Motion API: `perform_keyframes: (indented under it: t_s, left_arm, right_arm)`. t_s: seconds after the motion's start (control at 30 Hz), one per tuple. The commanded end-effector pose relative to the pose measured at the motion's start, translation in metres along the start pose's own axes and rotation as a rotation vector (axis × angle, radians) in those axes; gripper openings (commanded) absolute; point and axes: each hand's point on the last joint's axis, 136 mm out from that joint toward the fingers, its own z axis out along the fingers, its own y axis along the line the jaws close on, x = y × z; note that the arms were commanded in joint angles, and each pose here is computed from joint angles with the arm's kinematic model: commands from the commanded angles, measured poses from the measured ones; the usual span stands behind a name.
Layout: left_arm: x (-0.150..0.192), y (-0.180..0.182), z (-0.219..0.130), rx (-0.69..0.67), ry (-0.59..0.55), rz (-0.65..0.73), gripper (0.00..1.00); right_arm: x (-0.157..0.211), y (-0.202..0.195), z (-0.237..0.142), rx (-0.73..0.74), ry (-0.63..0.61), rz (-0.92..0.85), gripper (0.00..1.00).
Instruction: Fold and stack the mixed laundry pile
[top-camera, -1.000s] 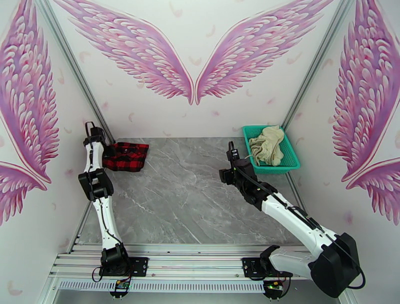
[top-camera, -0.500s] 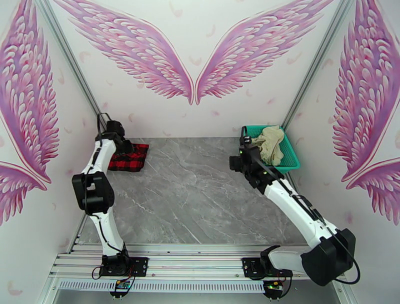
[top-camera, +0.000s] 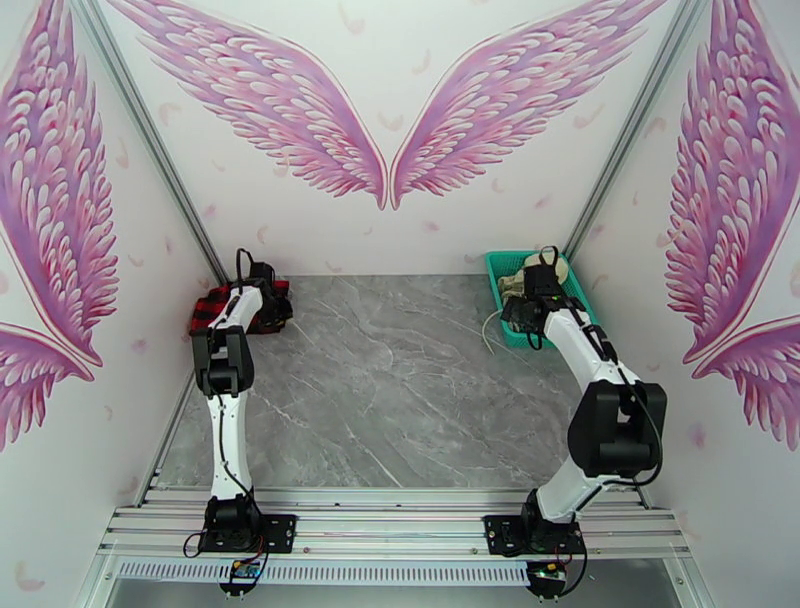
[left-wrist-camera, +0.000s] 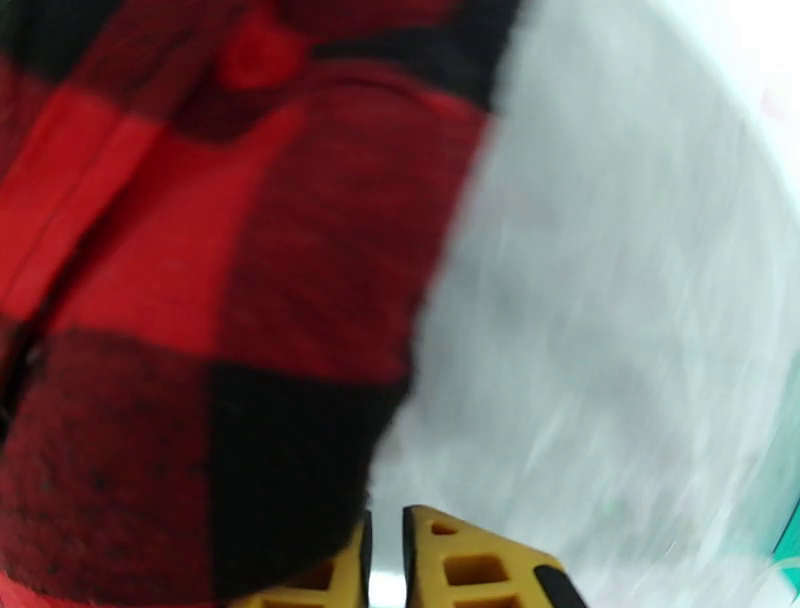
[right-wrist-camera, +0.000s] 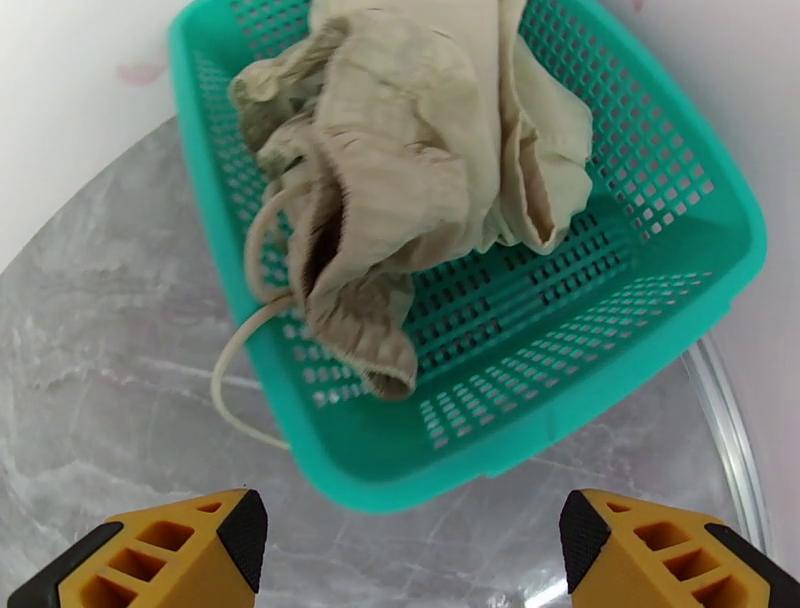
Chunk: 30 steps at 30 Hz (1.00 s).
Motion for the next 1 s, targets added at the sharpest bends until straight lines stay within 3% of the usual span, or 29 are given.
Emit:
perform_keyframes:
  t_s: [0.0,0.17,0.3,0.4,0.5,0.57,0.73,0.97]
  left_arm:
    - [-0.004,0.002,0.014,0.028,0.013,-0.040,0.19]
    - [-0.023,-0.003,0.002,0.063,-0.036,-0.039,0.29]
    - [-0.029,-0.031,-0.038,0.073,-0.072,0.063,0.41]
    - [-0.024,-0.061,-0.071,0.135,-0.102,0.111,0.49]
    - [-0.006,-0.093,-0.106,0.205,-0.113,0.166,0.50]
    - [0.007,-0.112,-0.133,0.251,-0.131,0.204,0.50]
    - [0.054,-0.129,-0.168,0.310,-0.118,0.247,0.50]
    - [0.111,-0.134,-0.200,0.414,-0.127,0.308,0.50]
  right_arm:
    - [-0.030,0.014,0.009,-0.027,-0.063,0.072,0.83]
    - [-0.031,0.011,0.046,0.023,-0.040,0.121,0.78]
    - [-0.029,0.016,0.067,0.015,-0.024,0.105,0.73]
    - [-0.024,0.016,0.077,0.024,-0.021,0.094,0.54]
    - [-0.024,0.013,0.077,0.029,-0.042,0.088,0.34]
    - [-0.027,0.010,0.069,0.031,-0.071,0.084,0.21]
    - [-0.035,0.007,0.027,-0.012,-0.174,0.086,0.00]
    - [-0.025,0.028,-0.071,-0.190,-0.313,0.020,0.00]
